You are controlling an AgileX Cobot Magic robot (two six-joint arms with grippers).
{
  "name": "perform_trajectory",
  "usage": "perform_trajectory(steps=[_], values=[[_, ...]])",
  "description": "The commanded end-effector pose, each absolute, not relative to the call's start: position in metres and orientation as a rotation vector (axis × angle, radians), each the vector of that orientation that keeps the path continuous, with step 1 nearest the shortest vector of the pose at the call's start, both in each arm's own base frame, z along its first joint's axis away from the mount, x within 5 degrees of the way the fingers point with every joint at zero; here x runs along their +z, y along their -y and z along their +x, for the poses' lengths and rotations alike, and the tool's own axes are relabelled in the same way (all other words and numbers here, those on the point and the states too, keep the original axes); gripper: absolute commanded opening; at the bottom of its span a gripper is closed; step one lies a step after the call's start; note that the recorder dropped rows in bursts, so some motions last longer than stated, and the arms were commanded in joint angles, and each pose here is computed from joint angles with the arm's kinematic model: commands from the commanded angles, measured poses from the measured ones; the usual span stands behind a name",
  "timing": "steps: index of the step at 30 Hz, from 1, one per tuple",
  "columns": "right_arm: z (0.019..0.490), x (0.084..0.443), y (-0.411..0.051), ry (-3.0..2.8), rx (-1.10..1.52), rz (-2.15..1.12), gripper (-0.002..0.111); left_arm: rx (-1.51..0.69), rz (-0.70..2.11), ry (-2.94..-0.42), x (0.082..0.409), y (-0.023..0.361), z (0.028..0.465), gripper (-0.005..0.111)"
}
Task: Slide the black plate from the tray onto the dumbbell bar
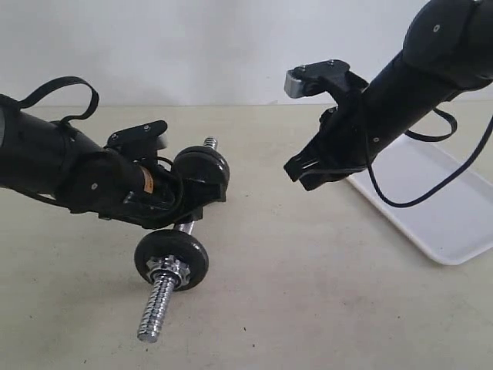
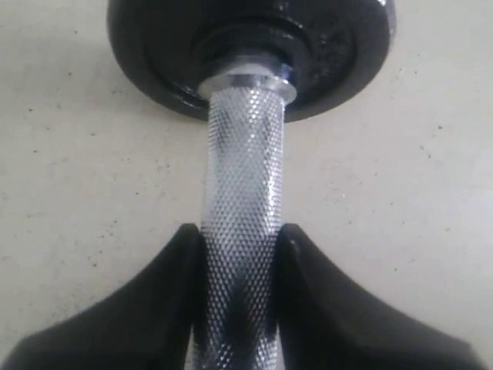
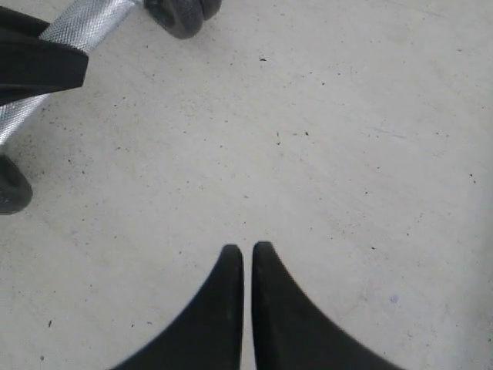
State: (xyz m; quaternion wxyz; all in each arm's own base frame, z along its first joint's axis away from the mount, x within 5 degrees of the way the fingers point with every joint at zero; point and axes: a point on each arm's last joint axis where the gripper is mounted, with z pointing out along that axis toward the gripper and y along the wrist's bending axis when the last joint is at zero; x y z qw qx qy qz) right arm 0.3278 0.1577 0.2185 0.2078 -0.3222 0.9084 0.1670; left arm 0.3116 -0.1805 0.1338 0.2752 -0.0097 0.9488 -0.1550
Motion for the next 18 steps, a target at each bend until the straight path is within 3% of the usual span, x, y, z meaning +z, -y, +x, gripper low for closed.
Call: perform_trajectory(steps=[1,10,18], values=[[0.327,0.222,-0.155,-2.521,0.448,-0.909,0.000,-0.686,-0.034,-2.220,0.166,0.201,0.335,0.004],[0.328,0.225,-0.153,-2.506,0.408,-0.904,0.000,-0.719,-0.048,-2.177,0.177,0.210,0.348,0.004],[0.321,0.260,-0.142,-2.415,0.288,-0.851,0.000,-0.754,-0.067,-2.177,0.174,0.223,0.355,0.004]])
